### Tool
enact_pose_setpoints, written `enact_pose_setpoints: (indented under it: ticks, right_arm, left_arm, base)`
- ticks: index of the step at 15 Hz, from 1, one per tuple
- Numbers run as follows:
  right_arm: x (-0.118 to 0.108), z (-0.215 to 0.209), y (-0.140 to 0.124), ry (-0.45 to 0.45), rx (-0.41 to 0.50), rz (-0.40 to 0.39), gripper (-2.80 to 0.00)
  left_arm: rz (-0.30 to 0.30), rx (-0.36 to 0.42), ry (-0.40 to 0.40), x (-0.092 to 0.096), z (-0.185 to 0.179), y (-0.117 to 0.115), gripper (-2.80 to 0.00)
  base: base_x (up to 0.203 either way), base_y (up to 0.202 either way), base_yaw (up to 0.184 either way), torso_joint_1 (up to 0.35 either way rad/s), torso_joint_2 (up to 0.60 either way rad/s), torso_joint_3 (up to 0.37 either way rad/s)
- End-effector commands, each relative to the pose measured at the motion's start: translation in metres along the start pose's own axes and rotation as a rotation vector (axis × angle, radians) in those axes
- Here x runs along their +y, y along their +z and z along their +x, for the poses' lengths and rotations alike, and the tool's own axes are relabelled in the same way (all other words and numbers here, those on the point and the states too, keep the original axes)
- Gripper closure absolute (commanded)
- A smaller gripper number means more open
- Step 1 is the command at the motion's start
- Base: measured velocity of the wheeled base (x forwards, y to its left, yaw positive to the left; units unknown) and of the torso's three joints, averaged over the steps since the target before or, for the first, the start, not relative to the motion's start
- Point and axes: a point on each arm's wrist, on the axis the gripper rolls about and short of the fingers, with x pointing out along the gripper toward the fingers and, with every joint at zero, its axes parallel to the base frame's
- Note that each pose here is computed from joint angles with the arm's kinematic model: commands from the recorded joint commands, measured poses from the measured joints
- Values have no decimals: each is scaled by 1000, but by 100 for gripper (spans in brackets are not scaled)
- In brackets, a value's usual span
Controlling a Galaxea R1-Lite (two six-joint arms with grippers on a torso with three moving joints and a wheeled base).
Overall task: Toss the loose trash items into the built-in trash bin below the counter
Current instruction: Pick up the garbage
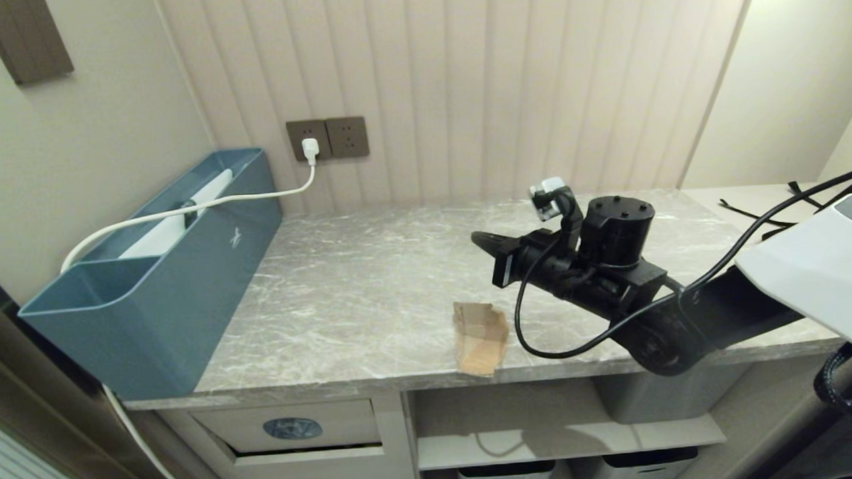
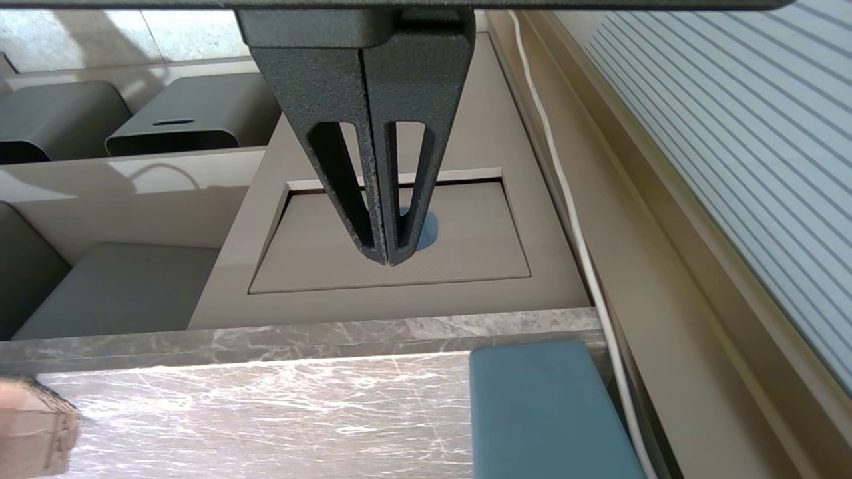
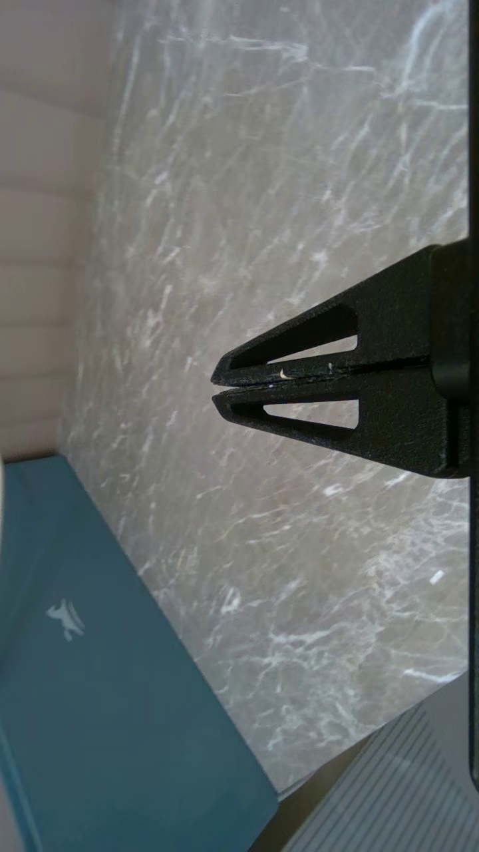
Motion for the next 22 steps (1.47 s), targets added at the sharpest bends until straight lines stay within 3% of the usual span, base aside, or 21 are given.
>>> enact_pose_setpoints:
  ticks: [1, 6, 7, 9, 11, 14, 19, 22]
  right_arm:
    - [-5, 1, -11, -10, 24, 8, 0]
    - [2, -39, -7, -54, 79, 29, 0]
    - [0, -51, -4, -71, 89, 30, -280]
    - [-14, -63, 2, -109, 79, 26, -280]
    - [-23, -74, 1, -62, 99, 32, -280]
    - [-28, -77, -24, 18, 171, 40, -280]
    - [-39, -66, -73, 78, 145, 20, -280]
    - [-37, -61, -81, 90, 153, 23, -280]
  left_arm:
    - [0, -2, 0, 0, 0, 0, 0]
    - [0, -2, 0, 0, 0, 0, 0]
    - [0, -2, 0, 0, 0, 0, 0]
    - [0, -2, 0, 0, 0, 0, 0]
    - [0, -2, 0, 0, 0, 0, 0]
    - [0, -2, 0, 0, 0, 0, 0]
    - [0, -2, 0, 0, 0, 0, 0]
    - [0, -2, 0, 0, 0, 0, 0]
  base:
    - [0, 0, 0, 0, 0, 0]
    - [0, 0, 0, 0, 0, 0]
    - [0, 0, 0, 0, 0, 0]
    - [0, 0, 0, 0, 0, 0]
    - [0, 0, 0, 0, 0, 0]
    - [0, 0, 0, 0, 0, 0]
    - [0, 0, 0, 0, 0, 0]
    - [0, 0, 0, 0, 0, 0]
